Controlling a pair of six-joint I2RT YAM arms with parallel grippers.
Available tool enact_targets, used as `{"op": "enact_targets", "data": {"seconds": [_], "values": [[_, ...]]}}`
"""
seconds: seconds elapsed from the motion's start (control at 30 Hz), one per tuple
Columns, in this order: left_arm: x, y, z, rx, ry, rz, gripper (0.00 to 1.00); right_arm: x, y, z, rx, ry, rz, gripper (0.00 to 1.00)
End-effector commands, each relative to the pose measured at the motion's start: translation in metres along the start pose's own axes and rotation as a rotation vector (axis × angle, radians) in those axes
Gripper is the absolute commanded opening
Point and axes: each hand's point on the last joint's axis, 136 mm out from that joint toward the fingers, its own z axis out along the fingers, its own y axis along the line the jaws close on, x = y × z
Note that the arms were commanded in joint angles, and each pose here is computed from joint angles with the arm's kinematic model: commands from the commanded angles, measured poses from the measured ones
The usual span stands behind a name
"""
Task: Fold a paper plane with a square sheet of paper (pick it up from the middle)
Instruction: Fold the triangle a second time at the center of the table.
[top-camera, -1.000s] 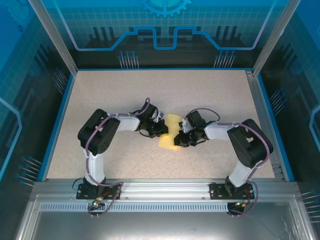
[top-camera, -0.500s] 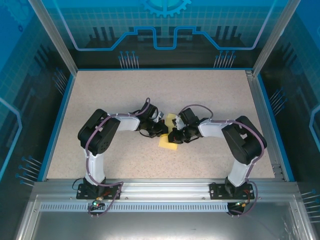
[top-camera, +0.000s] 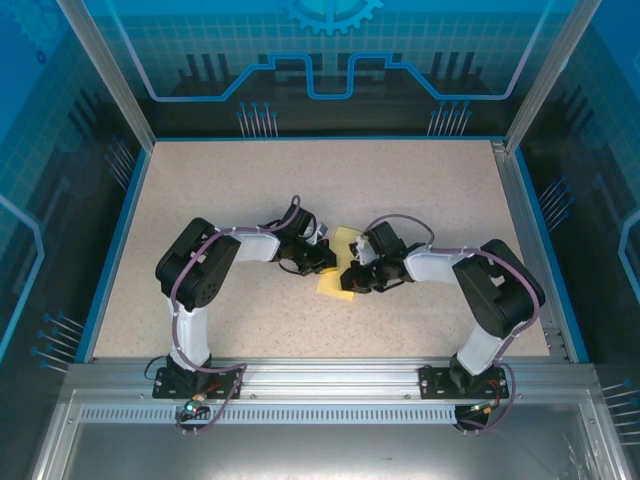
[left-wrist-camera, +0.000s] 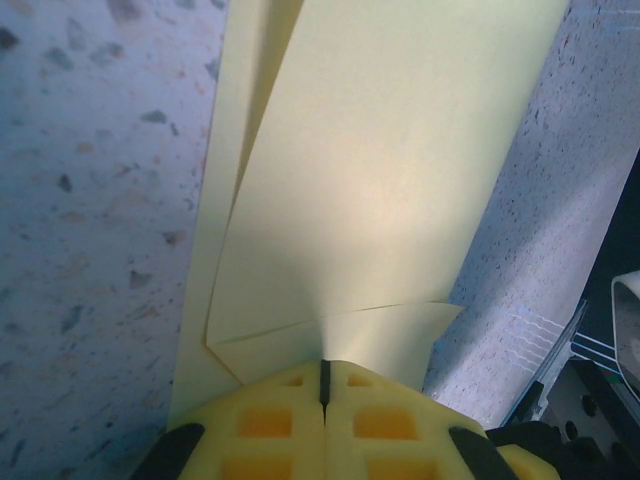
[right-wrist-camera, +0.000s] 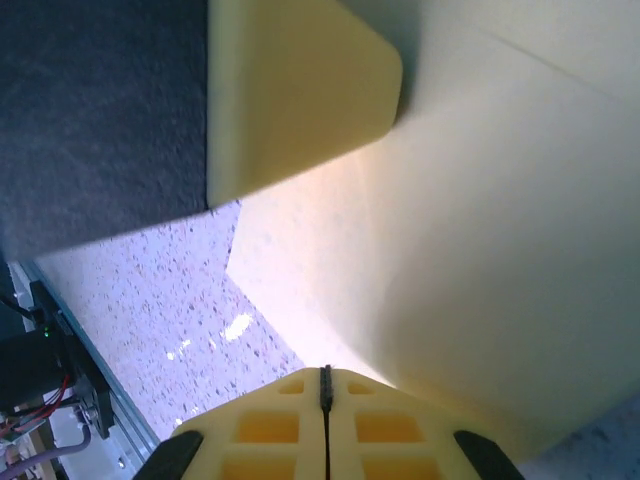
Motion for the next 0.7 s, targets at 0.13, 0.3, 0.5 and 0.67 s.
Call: {"op": "enact_targets", "data": {"seconds": [0.13,0.3,0.5,0.67], "values": [[0.004,0.017,0.004,-0.058,0.013,-0.028,0.00,0.032,-0.032,0.007,0.034,0.102,0.068,0.07],[0.003,0.017,0.004,-0.059,0.013,-0.030,0.00,0.024,-0.011,-0.010,-0.003,0.053,0.018,0.07],[0.002,0.014,0.003,-0.053,0.013,-0.029,0.00,0.033,-0.023,-0.009,0.037,0.063,0.022,0.08],[0.001,0.010,0.002,-0.042,0.010,-0.024,0.00,0.040,-0.043,0.001,0.074,0.098,0.064,0.08]]}}
